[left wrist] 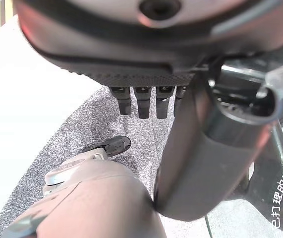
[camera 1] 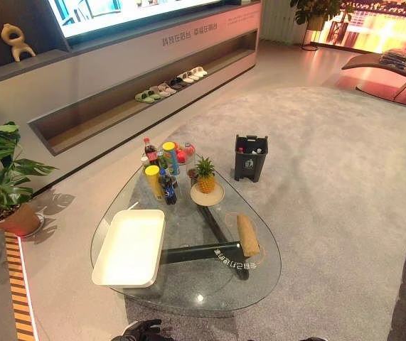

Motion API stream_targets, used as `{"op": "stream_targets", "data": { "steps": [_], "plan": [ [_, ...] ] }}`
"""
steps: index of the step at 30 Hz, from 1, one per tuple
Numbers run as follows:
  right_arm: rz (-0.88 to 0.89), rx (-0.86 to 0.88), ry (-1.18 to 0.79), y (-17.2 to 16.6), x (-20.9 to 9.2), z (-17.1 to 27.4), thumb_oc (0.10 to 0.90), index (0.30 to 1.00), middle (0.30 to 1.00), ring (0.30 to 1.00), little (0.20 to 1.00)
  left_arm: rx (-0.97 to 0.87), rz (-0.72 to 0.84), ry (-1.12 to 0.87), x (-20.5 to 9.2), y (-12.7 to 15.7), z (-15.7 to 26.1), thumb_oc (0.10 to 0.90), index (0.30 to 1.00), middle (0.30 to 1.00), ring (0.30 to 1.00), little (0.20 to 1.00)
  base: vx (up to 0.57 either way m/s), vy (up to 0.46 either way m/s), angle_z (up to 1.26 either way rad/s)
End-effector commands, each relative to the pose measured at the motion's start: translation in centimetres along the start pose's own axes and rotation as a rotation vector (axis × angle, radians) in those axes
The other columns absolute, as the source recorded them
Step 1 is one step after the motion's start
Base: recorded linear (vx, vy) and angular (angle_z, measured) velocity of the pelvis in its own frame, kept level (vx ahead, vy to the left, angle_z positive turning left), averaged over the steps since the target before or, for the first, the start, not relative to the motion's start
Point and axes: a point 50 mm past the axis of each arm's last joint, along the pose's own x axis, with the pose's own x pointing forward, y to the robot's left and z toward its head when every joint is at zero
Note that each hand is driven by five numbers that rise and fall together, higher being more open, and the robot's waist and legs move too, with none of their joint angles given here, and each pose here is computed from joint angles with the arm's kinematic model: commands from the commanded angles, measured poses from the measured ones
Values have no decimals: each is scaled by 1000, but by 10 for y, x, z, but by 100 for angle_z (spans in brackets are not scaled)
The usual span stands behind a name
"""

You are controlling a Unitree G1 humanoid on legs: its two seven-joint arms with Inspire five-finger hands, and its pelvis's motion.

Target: Wipe the table with a cloth and put it in the basket.

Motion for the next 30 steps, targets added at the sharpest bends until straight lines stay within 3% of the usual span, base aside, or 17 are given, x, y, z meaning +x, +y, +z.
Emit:
{"op": "stream_targets", "data": {
  "steps": [1,30],
  "plan": [
    [-35,-29,-36,-18,-1,25,800,900,900,900,900,78,4,-24,3,3,21,800,900,900,900,900,0,0,0],
    [-35,-38,-41,-15,-1,23,800,900,900,900,900,55,14,-31,4,1,20,800,900,900,900,900,1,0,0]
  ]
}}
